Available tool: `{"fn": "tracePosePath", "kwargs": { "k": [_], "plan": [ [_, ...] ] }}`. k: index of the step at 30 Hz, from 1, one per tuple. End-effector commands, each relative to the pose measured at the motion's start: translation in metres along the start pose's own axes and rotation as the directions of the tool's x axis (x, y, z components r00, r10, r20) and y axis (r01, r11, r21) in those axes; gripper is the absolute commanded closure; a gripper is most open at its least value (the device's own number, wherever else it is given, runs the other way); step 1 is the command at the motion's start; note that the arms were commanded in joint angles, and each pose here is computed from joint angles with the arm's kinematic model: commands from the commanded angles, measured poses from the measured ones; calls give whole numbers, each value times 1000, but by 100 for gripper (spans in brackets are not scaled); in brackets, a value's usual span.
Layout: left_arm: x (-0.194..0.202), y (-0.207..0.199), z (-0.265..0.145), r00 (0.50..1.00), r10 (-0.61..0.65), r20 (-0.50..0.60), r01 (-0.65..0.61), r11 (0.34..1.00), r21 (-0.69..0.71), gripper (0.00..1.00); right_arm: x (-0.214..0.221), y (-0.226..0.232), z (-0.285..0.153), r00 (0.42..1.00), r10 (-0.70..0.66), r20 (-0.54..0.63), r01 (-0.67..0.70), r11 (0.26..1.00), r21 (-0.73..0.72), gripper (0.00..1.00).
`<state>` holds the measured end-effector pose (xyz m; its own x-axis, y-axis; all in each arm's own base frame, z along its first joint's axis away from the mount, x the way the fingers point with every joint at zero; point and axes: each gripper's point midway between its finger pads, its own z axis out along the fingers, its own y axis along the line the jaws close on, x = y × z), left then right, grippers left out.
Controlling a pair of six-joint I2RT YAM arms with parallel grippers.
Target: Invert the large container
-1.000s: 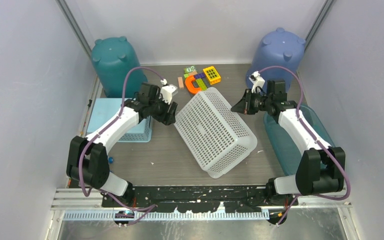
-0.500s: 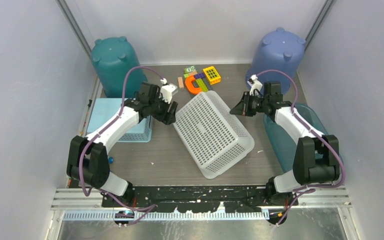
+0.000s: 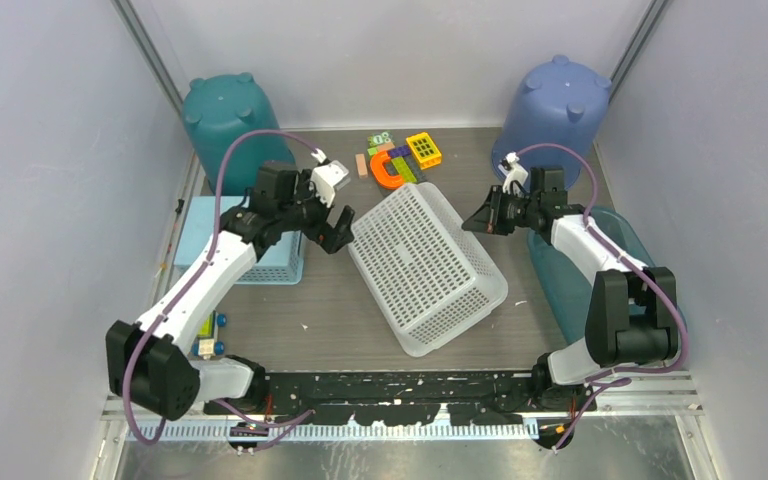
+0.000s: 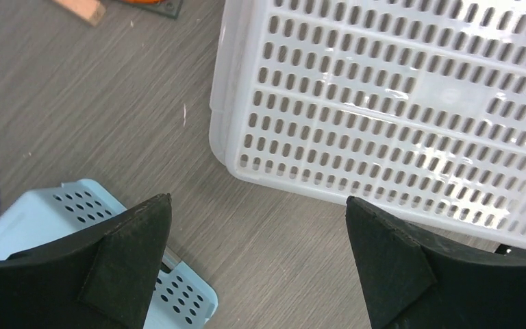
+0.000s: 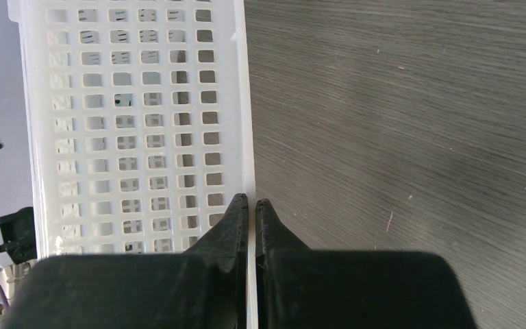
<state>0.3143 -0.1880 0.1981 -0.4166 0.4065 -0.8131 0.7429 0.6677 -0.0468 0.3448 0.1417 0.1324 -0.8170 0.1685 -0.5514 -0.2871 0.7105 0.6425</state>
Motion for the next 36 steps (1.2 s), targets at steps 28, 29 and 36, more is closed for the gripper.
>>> {"fn": "tracePosePath", "kwargs": {
  "k": [28,29,36],
  "plan": [
    [49,-40,14,970,236,-49,-230,967,109,0,-39,-12,-48,952,-94,292,26,973,227,99],
    [49,-41,14,971,234,-48,-228,967,112,0,-38,-10,-49,950,-109,292,38,971,237,99],
    [50,-43,15,974,222,-46,-215,969,121,0,-21,21,-49,939,-252,235,184,944,274,99]
  ]
}}
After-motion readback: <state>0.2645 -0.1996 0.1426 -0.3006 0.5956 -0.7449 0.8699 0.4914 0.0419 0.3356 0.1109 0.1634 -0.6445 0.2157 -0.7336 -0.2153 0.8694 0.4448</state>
